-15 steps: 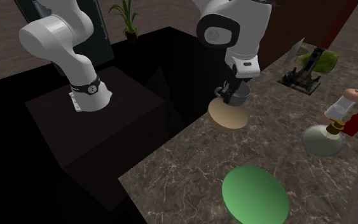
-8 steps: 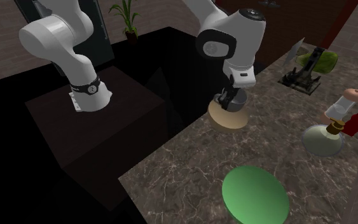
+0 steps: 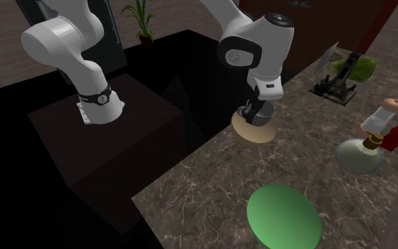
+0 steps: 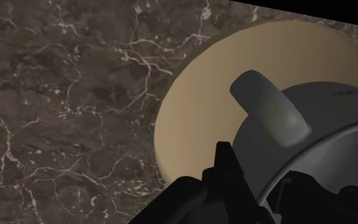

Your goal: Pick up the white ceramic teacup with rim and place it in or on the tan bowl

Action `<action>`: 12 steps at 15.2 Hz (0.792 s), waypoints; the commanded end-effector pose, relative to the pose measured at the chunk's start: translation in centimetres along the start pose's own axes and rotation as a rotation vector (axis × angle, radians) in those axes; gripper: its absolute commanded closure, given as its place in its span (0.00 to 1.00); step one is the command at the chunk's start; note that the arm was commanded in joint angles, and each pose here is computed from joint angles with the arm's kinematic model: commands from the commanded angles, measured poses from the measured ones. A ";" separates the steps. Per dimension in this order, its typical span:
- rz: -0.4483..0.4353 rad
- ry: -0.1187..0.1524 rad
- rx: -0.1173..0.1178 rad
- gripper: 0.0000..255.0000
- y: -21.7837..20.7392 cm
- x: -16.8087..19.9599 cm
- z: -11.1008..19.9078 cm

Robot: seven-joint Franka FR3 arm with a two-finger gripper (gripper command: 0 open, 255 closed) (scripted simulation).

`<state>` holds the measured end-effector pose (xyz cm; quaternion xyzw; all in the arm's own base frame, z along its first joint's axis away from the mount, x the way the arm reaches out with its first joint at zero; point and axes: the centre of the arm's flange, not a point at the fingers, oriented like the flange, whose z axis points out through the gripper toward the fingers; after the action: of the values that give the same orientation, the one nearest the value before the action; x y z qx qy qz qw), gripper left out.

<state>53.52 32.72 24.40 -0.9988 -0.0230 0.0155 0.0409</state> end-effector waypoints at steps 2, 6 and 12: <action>0.000 0.001 0.000 0.00 0.0 0.0 0.0; 0.000 0.001 0.000 0.00 0.0 0.0 0.0; 0.000 0.001 0.000 0.00 0.0 0.0 -5.0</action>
<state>53.73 32.40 29.15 -0.9988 -0.0230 0.0148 0.0412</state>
